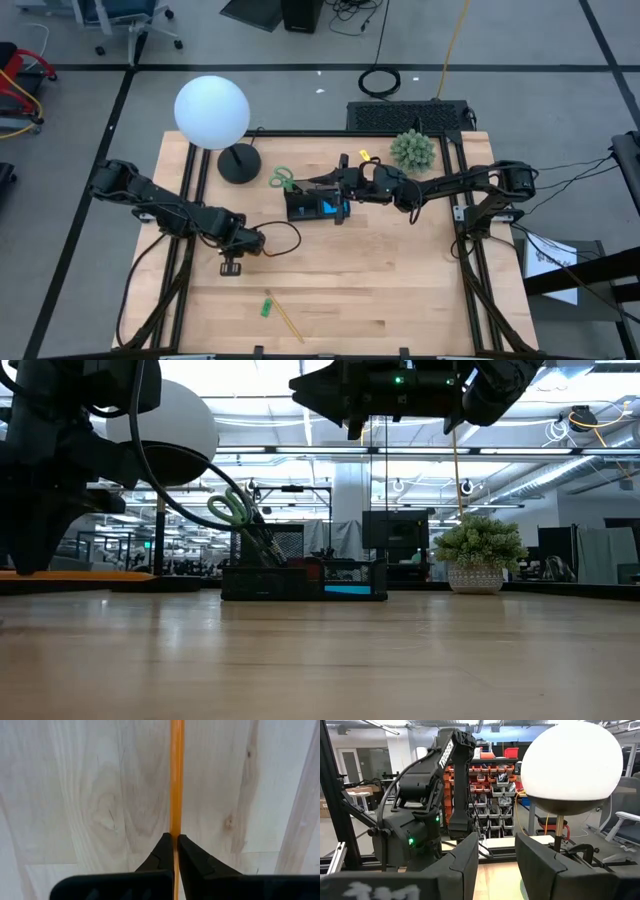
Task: Pick and place office supplies into organizer
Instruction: Put the orange pencil into the black desk organizer
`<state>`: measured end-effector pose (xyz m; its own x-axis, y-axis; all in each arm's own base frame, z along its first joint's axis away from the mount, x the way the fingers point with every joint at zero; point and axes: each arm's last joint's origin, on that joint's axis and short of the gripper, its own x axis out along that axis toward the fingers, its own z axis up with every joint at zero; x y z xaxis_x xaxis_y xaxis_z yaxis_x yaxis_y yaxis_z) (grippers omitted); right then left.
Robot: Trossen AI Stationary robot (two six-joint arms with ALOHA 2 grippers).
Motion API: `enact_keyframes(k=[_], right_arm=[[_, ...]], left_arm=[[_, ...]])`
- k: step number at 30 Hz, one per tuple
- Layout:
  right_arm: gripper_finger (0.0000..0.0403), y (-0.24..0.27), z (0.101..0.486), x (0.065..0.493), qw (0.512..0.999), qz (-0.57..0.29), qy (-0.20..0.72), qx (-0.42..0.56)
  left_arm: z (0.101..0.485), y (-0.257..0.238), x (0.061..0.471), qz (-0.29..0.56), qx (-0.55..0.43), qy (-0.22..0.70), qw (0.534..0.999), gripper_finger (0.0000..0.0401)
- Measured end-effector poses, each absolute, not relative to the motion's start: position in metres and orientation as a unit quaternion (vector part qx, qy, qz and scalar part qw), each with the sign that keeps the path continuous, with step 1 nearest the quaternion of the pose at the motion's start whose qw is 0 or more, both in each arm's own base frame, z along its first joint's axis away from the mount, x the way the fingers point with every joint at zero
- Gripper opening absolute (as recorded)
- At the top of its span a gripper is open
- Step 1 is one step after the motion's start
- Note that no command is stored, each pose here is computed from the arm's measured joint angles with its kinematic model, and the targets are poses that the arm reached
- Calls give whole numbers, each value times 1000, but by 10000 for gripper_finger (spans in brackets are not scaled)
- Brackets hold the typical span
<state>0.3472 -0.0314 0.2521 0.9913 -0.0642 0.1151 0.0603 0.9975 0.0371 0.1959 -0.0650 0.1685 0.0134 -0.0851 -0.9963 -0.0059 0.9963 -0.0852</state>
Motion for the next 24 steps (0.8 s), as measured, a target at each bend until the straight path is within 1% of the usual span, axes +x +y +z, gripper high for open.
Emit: enact_keyframes(k=[4, 9, 13, 19, 24], right_arm=[[118, -31, 260, 342, 998, -31, -57, 17], [118, -30, 264, 336, 999, -31, -23, 19], [118, -29, 265, 334, 999, -31, -18, 19], [118, -29, 264, 334, 999, -31, -13, 19], [118, -29, 264, 334, 999, -31, -11, 20]], left_arm=[[169, -64, 197, -22, -23, 698, 715, 2], [169, -64, 197, -18, -16, 694, 719, 2], [169, -63, 199, -15, -11, 688, 725, 4], [170, -63, 208, -15, -4, 653, 757, 4], [183, -63, 221, -25, 1, 619, 785, 2]])
